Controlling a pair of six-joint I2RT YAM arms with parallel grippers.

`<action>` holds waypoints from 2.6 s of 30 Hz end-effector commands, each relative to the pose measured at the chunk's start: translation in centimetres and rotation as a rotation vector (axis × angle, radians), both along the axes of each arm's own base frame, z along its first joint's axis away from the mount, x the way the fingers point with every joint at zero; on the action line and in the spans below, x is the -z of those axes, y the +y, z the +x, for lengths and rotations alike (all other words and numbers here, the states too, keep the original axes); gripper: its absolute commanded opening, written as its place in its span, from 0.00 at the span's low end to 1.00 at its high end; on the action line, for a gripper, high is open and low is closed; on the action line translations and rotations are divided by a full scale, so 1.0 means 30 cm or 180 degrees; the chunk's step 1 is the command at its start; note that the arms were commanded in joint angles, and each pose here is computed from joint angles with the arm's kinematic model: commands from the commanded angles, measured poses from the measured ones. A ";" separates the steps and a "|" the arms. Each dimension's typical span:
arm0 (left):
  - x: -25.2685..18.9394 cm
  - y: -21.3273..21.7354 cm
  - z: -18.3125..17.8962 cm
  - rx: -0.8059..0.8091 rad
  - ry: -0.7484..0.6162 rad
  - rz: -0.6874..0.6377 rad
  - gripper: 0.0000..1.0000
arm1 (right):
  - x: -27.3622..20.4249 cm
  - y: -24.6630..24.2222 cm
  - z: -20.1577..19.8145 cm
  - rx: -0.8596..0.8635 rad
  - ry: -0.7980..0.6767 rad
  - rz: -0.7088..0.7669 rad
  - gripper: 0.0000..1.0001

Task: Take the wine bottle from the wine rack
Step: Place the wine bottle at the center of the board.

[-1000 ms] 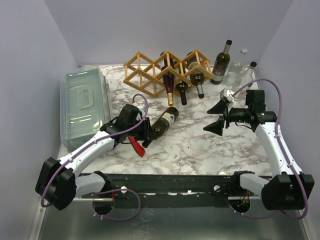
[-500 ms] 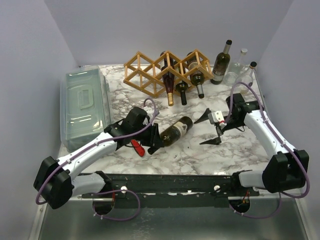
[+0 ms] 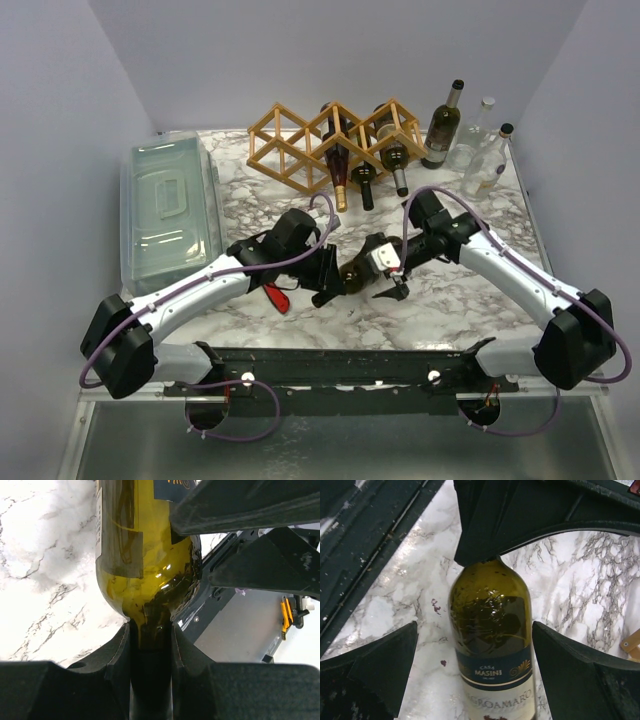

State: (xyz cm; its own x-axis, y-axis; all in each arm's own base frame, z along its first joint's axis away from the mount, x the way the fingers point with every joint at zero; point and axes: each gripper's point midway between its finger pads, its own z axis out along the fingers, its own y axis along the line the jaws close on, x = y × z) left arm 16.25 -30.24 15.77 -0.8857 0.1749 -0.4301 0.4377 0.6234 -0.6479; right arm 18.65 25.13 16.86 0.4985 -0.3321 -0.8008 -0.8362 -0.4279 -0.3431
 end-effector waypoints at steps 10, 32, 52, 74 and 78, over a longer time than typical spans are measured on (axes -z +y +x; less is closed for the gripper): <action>-0.154 -0.089 -0.003 0.0256 -0.0210 -0.0473 0.00 | 0.149 0.045 0.053 0.0181 -0.0364 -0.0484 0.99; -0.140 -0.109 -0.002 0.0315 -0.0119 -0.0456 0.00 | 0.200 0.076 0.035 0.0159 -0.0652 -0.0486 0.78; -0.275 0.004 0.029 -0.0003 -0.0746 -0.0670 0.76 | 0.134 0.030 -0.106 0.0130 0.0008 -0.0325 0.11; -0.510 0.242 0.054 -0.1018 -0.2327 -0.1622 0.99 | -0.250 -0.197 0.156 0.1322 0.0886 0.0768 0.07; -0.493 0.262 0.052 -0.1192 -0.2276 -0.1799 0.99 | -0.317 -0.301 0.261 0.1817 0.0913 0.1005 0.07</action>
State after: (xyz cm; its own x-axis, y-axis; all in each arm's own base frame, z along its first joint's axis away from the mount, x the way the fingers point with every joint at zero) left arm 17.22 -23.20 29.33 -0.3824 -0.3388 -0.8596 0.6997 0.5014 -0.5089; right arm 24.95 17.15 21.51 0.0782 -0.3495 -0.9337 -0.9861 0.1108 -0.1240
